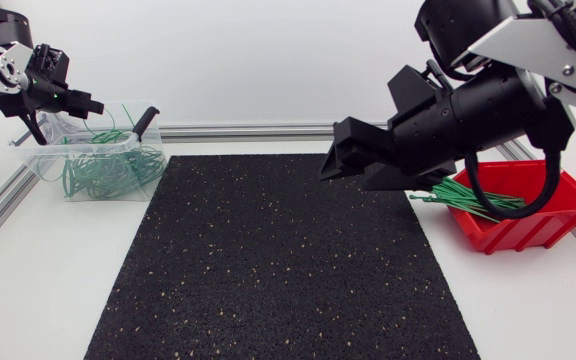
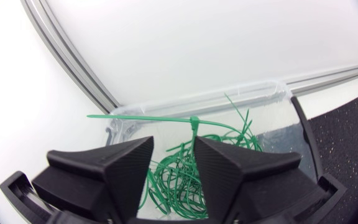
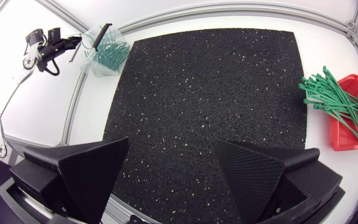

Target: Take a green cable tie from the red box, thread the tail through the head to close it, then place it in the transparent bin on the left.

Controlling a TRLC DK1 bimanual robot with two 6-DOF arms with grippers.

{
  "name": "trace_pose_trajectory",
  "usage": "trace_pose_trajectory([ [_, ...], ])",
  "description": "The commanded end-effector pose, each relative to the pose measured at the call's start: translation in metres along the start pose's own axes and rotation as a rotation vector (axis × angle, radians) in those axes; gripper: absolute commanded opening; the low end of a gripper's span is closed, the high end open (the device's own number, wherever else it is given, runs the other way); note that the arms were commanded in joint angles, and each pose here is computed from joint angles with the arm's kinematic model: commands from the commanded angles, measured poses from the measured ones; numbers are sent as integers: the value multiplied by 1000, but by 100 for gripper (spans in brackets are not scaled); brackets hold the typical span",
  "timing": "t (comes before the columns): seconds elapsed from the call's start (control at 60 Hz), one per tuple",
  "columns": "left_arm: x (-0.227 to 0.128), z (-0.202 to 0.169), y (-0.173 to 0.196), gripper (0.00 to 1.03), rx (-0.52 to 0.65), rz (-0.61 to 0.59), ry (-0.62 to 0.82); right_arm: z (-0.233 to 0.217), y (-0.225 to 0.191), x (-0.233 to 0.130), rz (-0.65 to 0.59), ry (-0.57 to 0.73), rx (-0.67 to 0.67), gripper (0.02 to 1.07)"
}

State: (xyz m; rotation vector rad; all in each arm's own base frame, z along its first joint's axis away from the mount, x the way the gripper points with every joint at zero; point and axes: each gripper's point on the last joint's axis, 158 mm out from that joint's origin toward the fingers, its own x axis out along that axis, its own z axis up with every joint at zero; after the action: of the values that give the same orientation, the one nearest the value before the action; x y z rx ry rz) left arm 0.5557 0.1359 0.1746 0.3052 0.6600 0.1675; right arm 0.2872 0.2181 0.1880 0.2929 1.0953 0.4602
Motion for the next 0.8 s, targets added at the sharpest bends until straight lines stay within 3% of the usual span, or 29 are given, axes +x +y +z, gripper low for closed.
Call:
trace_pose_trajectory([
  [0.0, 4, 0, 1, 100, 26, 13, 9, -9, -5, 0, -12, 8, -26, 102],
  [0.283, -25, -5, 1, 100, 34, 19, 19, 4, -24, -17, -59, -68, -26, 102],
  [0.417, -60, -5, -1, 100, 23, 10, -22, 14, -51, -32, -143, -151, -50, 102],
  [0.567, -114, 2, -13, 100, 5, 30, -171, 15, -92, -49, -225, -223, -45, 102],
  [0.783, -173, -15, -36, 100, 13, 6, -257, 9, -148, -84, -362, -352, -66, 102],
])
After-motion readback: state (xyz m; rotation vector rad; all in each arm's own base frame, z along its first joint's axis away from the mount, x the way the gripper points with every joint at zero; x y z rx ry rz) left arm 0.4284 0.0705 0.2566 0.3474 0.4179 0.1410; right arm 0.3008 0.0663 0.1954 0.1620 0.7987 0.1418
